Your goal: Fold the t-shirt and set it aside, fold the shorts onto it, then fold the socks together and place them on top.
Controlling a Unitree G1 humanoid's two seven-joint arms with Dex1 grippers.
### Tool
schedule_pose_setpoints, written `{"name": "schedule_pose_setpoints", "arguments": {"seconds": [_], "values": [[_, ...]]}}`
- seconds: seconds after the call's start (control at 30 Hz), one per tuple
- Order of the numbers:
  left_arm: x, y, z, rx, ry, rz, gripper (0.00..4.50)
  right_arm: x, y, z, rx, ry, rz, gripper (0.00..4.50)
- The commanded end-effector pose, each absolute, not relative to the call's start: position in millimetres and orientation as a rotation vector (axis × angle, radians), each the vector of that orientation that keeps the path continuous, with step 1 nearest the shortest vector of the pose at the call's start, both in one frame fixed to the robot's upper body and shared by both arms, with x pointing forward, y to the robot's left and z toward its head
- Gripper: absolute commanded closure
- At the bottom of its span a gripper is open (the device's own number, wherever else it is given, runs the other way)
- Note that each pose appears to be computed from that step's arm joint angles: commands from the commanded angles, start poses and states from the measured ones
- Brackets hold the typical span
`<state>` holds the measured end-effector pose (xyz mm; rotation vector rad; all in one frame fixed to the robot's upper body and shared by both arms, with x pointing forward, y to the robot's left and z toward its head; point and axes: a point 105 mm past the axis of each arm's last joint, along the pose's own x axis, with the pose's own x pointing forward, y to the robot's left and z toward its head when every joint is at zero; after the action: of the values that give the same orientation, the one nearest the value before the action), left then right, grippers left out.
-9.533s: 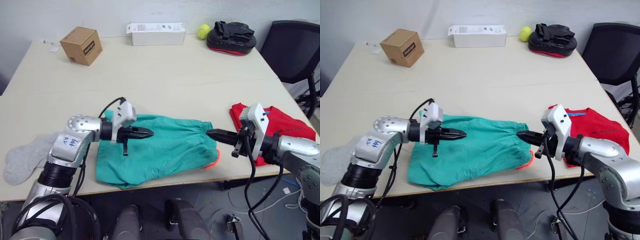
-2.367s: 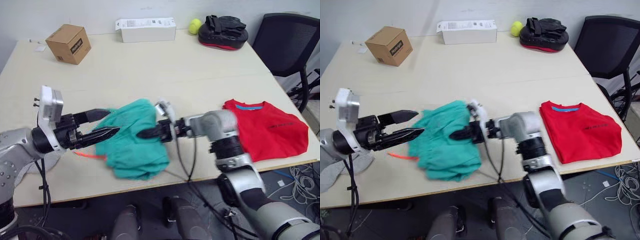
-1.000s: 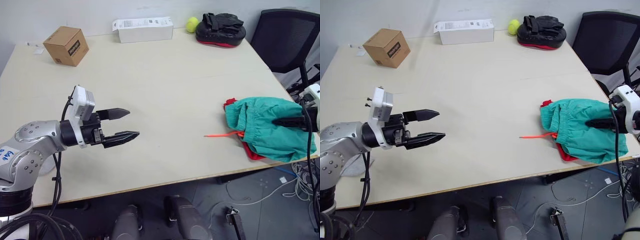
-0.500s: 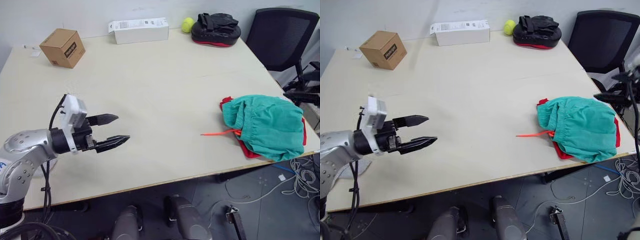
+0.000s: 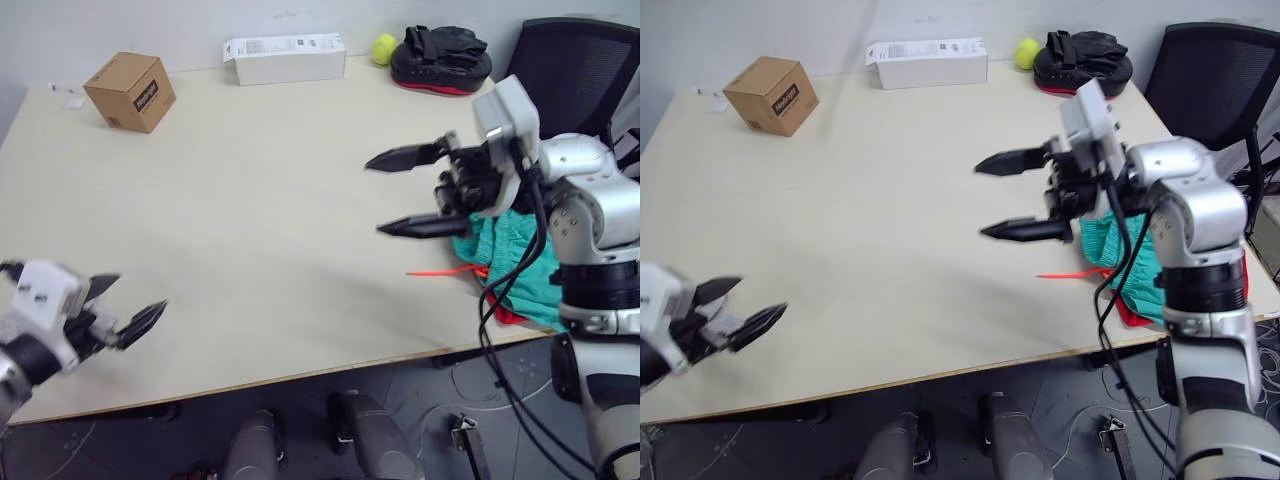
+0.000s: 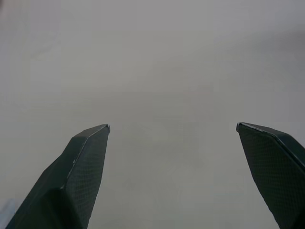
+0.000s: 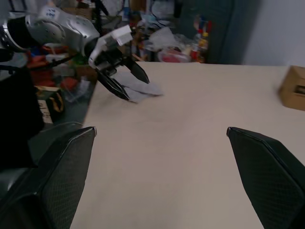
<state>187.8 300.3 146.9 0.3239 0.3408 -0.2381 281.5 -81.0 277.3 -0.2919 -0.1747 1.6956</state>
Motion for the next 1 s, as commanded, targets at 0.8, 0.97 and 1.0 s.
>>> {"name": "schedule_pose_setpoints", "arguments": {"seconds": [0.8, 0.97, 1.0], "values": [[183.2, 398.8, 105.6, 0.613, 0.536, 0.021, 0.00, 263.6, -74.5, 277.1, -0.240, -0.201, 1.660, 0.03], [188.2, 407.2, 93.5, 0.568, 0.573, 0.039, 0.90, 263.6, -77.4, 278.2, -0.247, -0.199, 1.628, 0.00], [187.9, 408.7, 91.7, 0.566, 0.576, 0.042, 1.20, 263.9, -77.9, 278.6, -0.247, -0.199, 1.622, 0.00]]}}
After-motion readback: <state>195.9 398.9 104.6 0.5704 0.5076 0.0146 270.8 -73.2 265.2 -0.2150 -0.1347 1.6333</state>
